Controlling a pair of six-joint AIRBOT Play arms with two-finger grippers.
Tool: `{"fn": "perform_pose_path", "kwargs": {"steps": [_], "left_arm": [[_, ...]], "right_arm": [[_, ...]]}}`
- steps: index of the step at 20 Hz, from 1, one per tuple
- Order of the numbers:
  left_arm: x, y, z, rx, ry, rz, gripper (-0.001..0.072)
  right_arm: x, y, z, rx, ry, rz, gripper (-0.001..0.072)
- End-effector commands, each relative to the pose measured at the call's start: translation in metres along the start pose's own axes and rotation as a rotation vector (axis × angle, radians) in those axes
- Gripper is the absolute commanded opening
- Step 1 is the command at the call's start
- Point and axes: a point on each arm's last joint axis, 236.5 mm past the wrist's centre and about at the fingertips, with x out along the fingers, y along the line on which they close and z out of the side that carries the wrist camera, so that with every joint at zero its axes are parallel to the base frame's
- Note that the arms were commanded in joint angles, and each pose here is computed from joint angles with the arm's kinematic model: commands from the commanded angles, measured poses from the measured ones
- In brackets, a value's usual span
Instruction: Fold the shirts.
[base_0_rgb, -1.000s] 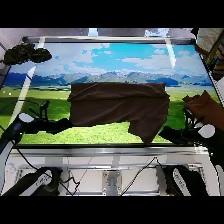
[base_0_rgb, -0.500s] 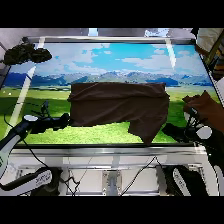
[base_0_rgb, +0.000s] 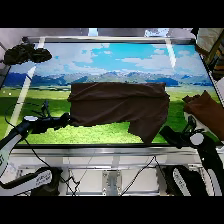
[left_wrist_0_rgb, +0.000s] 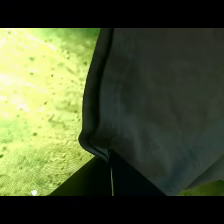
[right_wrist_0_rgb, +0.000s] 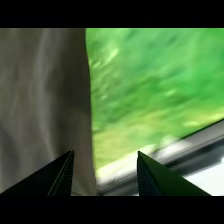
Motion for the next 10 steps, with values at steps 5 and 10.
{"fn": "perform_pose_path", "kwargs": {"steps": [5,10], "left_arm": [[0.000,-0.002,0.000,0.007,-0.001,-0.008,0.0014],[0.000,-0.002,0.000,0.007,0.000,-0.008,0.0014]], "right_arm": [[0.035,-0.011,-0.018,0.308,-0.040,0.137,0.0373],[0.032,-0.012,0.010,0.316,-0.159,0.150,0.0028]]}}
